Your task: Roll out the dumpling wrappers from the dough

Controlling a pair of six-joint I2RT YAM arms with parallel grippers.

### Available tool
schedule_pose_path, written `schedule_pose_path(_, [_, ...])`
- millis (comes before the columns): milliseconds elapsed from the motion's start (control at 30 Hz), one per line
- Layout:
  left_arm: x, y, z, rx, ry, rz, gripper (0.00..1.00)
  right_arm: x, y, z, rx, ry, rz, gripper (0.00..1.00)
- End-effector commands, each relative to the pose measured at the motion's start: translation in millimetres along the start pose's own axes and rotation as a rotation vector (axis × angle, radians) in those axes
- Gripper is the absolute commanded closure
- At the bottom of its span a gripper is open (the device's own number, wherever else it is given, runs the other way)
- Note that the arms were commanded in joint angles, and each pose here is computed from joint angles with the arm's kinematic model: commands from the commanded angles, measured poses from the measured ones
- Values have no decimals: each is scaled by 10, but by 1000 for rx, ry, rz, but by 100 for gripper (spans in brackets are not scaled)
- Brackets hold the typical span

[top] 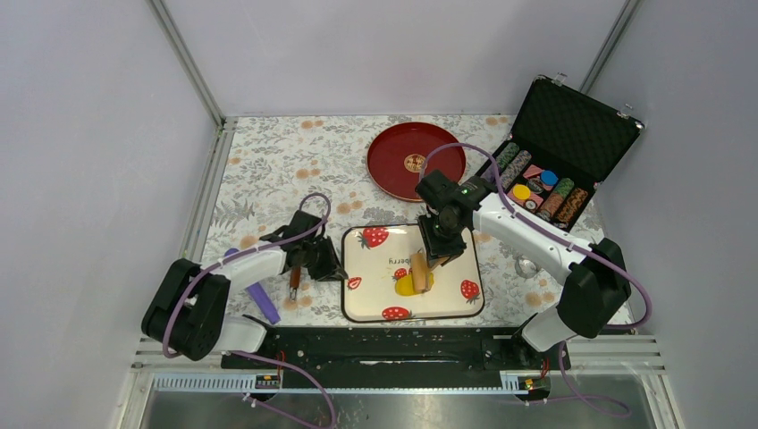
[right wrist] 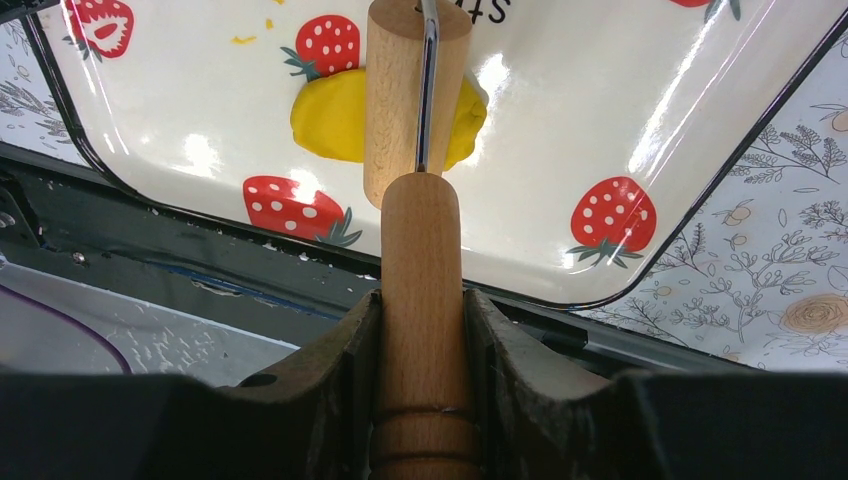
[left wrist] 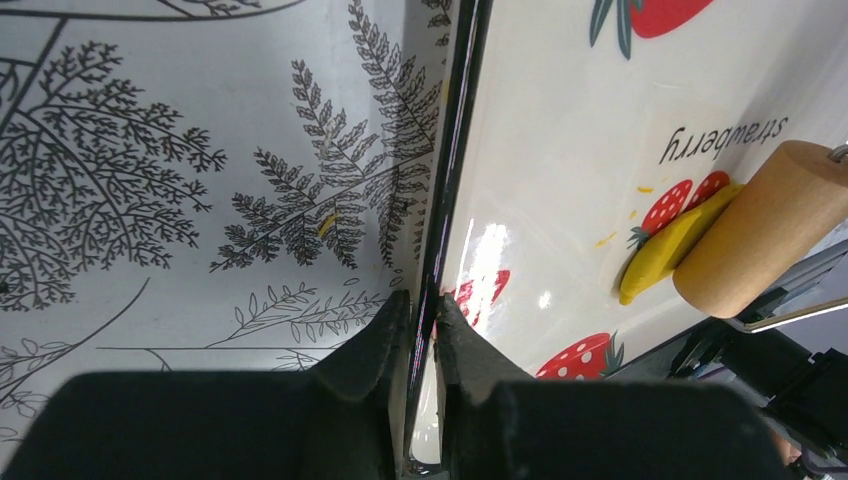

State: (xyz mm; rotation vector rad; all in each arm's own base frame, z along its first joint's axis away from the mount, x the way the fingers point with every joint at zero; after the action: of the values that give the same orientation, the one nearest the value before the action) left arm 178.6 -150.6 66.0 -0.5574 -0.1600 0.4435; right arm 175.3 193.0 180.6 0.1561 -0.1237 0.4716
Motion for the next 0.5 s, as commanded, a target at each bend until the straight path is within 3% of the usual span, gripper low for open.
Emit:
schedule_pose_path(0, [135, 367, -39, 273, -117, 46, 100, -271, -365, 4, -229, 151, 17, 100])
schedule_pose_path(467, [237, 354, 50, 291, -200, 63, 100, -236, -296, 91, -175, 124, 52, 100])
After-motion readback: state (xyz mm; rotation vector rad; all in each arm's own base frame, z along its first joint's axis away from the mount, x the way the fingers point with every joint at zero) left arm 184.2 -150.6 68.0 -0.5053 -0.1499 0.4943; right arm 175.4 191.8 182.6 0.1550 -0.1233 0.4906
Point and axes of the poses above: each gripper's point midway between its finger pads, its own z axis back along the fingers, its own y axis along the line the jaws close on, x = y × z, the point moved 6 cm from there along z, back along the fingers, and after that the axes turned 13 degrees about z, right-handed, at the moved point
